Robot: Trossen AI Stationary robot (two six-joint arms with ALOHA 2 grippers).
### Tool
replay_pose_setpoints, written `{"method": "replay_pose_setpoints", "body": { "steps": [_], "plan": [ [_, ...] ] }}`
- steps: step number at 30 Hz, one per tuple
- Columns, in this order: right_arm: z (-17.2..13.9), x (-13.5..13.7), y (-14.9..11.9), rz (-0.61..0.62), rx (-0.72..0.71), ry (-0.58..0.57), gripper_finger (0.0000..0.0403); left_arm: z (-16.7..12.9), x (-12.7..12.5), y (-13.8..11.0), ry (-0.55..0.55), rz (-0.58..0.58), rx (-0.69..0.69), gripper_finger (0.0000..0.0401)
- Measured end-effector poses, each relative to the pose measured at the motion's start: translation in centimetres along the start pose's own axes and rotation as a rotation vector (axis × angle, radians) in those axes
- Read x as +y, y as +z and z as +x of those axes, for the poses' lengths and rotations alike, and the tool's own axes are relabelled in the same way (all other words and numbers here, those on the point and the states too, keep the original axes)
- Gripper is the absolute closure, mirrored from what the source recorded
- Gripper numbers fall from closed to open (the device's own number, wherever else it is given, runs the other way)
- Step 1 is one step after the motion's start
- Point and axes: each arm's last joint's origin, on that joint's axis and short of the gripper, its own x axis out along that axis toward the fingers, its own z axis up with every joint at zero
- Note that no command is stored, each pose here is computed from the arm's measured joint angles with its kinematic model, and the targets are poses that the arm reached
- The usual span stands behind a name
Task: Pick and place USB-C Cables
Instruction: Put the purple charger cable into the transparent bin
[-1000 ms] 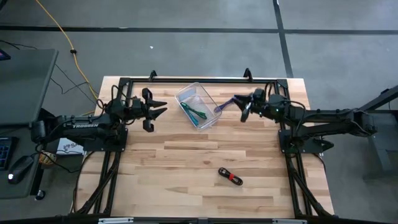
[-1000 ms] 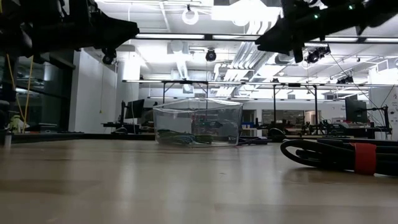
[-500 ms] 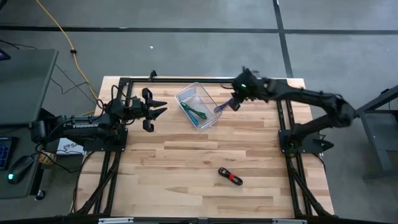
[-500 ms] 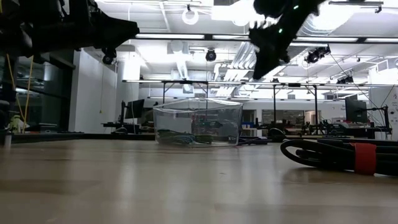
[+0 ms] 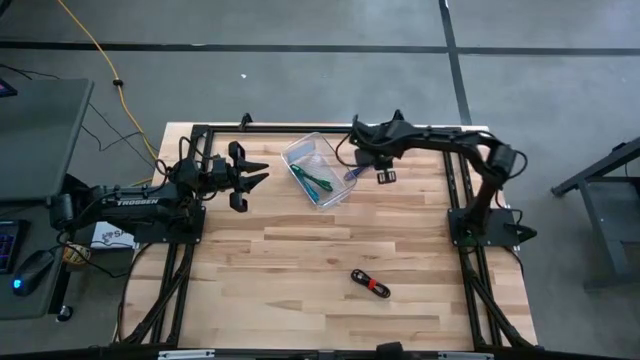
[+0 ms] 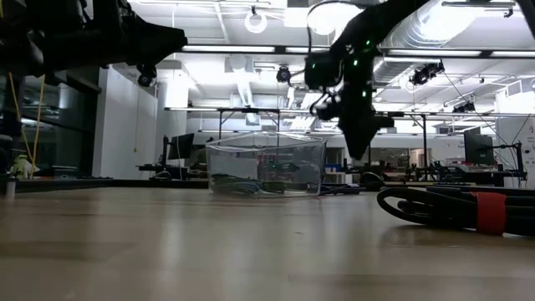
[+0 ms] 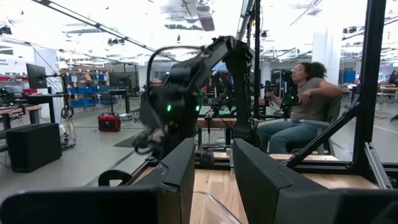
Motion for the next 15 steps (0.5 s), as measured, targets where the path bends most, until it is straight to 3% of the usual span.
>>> {"method": "replay_pose_setpoints", "body": {
  "steps": [7,15],
  "plan": [
    [3.3,0.0,1.4,-0.164,0.037,0.005,0.0304,0.0,0.0,0.0,0.0,0.0,0.0,0.0311],
    [4.5,-0.2,2.3,-0.189,0.0,-0.028,0.0304,0.0,0.0,0.0,0.0,0.0,0.0,0.0311]
  ]
}}
